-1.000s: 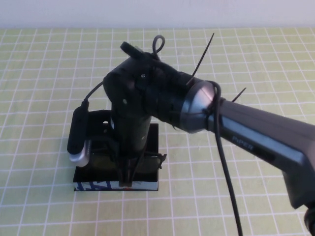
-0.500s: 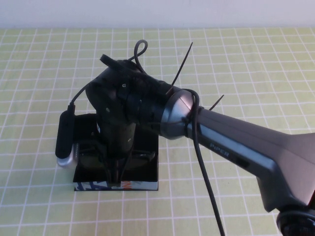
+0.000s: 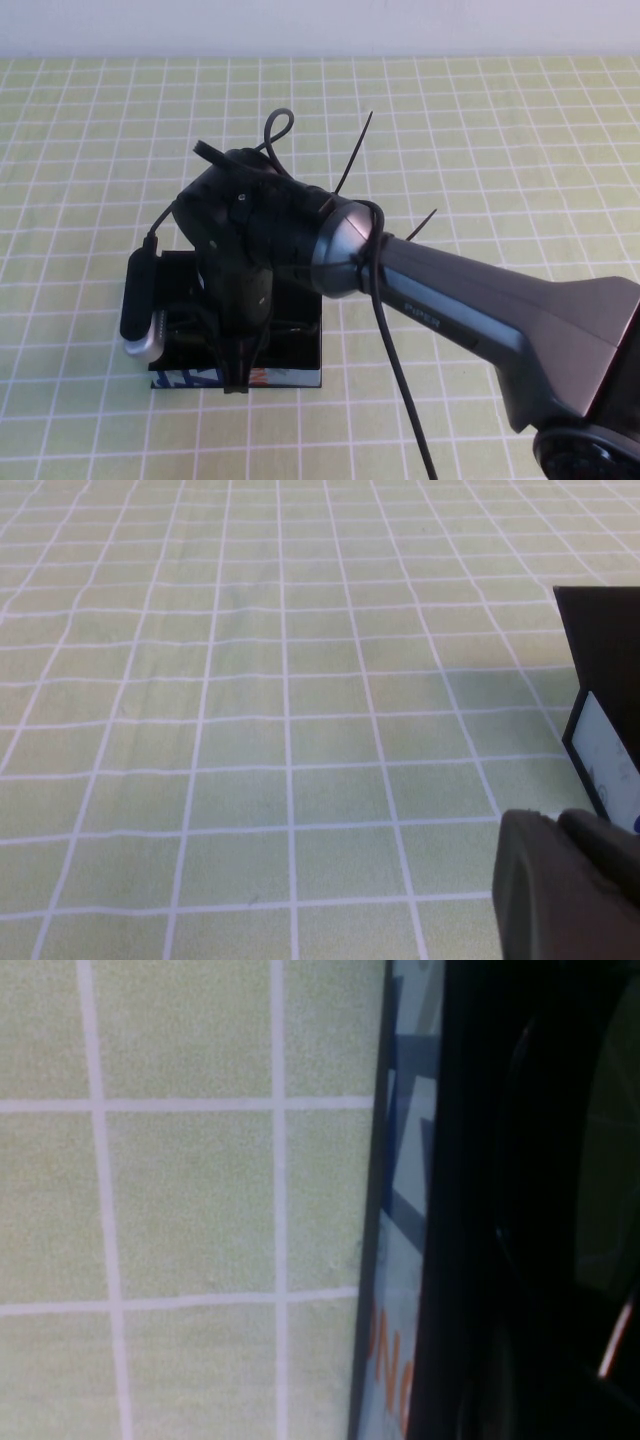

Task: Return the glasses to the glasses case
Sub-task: Place the glasses in the glasses case

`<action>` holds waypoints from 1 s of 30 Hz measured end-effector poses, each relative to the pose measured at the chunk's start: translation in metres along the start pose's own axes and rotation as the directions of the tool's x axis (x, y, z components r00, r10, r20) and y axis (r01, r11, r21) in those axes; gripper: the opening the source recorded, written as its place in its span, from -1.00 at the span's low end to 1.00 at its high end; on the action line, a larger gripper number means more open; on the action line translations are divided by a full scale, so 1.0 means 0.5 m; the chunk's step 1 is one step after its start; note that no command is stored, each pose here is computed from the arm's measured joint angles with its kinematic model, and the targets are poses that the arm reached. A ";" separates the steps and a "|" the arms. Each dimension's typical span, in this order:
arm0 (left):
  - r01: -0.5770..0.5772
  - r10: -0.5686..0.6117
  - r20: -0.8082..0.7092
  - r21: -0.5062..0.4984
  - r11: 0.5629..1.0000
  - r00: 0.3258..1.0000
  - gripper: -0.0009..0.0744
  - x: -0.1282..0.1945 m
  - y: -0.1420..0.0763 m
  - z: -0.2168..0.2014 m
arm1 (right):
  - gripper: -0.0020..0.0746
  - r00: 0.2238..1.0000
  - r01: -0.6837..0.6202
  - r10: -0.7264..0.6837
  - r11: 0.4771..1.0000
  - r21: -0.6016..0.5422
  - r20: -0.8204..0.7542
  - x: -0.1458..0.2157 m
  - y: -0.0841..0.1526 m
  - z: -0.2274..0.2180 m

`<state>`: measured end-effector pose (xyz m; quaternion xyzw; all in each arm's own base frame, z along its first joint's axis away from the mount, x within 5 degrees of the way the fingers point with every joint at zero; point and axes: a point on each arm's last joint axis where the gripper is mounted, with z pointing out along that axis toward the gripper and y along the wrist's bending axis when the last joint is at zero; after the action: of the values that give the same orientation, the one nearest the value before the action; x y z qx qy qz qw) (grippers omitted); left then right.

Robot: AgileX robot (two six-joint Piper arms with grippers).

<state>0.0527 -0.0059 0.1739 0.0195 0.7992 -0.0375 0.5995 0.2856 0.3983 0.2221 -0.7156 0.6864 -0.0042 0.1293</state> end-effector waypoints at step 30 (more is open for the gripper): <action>-0.002 0.002 0.000 -0.001 1.000 1.000 -0.98 0.000 0.000 0.000 | -0.78 0.999 0.044 -0.044 0.999 -0.011 -0.019 0.000 0.001 0.024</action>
<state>0.0527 -0.0059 0.1739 0.0199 0.7992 -0.0368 0.5996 0.2874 0.4003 0.2105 -0.7313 0.6716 -0.0102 0.1185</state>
